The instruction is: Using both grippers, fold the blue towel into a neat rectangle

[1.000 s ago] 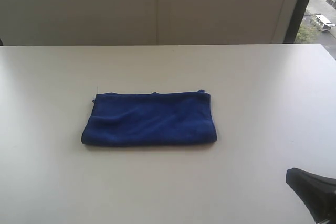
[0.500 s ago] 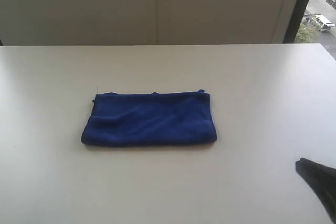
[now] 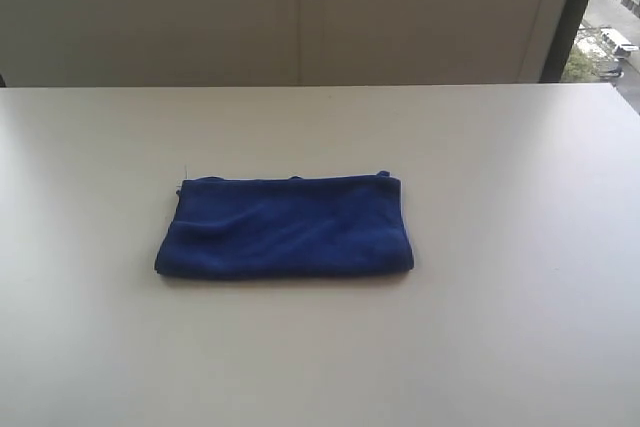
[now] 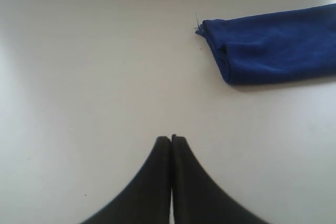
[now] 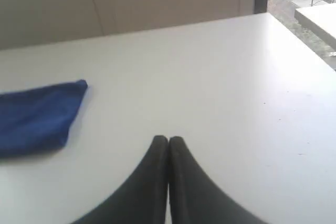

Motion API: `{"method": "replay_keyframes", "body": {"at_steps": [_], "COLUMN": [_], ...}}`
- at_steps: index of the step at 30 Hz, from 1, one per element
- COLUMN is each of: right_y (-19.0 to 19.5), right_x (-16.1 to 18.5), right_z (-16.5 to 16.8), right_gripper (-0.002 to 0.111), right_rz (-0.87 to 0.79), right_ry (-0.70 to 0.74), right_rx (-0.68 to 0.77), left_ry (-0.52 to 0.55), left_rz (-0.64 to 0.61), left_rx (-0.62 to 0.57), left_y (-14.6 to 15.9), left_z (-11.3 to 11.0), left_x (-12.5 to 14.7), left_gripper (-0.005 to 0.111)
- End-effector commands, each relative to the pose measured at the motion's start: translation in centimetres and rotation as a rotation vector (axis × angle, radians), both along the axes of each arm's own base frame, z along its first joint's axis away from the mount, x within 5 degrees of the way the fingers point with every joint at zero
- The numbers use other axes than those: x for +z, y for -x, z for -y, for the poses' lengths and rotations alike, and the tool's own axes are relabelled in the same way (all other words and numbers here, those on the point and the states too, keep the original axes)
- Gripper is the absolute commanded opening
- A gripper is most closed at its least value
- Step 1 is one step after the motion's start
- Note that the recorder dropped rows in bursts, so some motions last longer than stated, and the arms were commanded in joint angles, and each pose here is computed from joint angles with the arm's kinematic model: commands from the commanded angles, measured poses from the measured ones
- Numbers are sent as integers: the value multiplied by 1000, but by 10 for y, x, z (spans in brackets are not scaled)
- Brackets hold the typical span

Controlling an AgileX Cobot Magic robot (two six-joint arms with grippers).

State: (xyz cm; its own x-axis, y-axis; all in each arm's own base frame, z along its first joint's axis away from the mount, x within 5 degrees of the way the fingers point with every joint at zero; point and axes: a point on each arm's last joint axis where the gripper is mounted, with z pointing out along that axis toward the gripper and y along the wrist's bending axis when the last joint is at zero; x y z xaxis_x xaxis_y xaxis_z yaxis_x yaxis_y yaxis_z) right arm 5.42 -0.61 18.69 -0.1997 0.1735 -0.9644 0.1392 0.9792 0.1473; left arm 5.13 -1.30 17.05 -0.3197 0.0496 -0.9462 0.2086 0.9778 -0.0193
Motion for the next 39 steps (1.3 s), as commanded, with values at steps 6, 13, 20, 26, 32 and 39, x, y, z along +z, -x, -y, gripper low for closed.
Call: {"method": "replay_keyframes", "body": {"at_steps": [6, 13, 20, 26, 32, 39], "right_y": [1, 1, 1, 1, 1, 1], "right_x": [-5, -4, -4, -4, -4, -4], "right_z": [2, 1, 0, 0, 0, 0], "right_gripper": [0, 0, 0, 0, 0, 0], "right_rz": [-48, -32, -31, -37, -37, -36], "right_ry": [112, 82, 83, 82, 82, 79], "right_rx": [-8, 0, 20, 20, 20, 28], "left_ry": [8, 8, 8, 8, 8, 8], "left_rz": [-1, -1, -1, -1, -1, -1], "left_rx": [7, 7, 7, 7, 7, 7], "left_y": [0, 0, 0, 0, 0, 0], "left_z": [0, 0, 0, 0, 0, 0], "left_x": [-1, -1, -1, -1, -1, -1], "left_gripper": [0, 0, 0, 0, 0, 0]}}
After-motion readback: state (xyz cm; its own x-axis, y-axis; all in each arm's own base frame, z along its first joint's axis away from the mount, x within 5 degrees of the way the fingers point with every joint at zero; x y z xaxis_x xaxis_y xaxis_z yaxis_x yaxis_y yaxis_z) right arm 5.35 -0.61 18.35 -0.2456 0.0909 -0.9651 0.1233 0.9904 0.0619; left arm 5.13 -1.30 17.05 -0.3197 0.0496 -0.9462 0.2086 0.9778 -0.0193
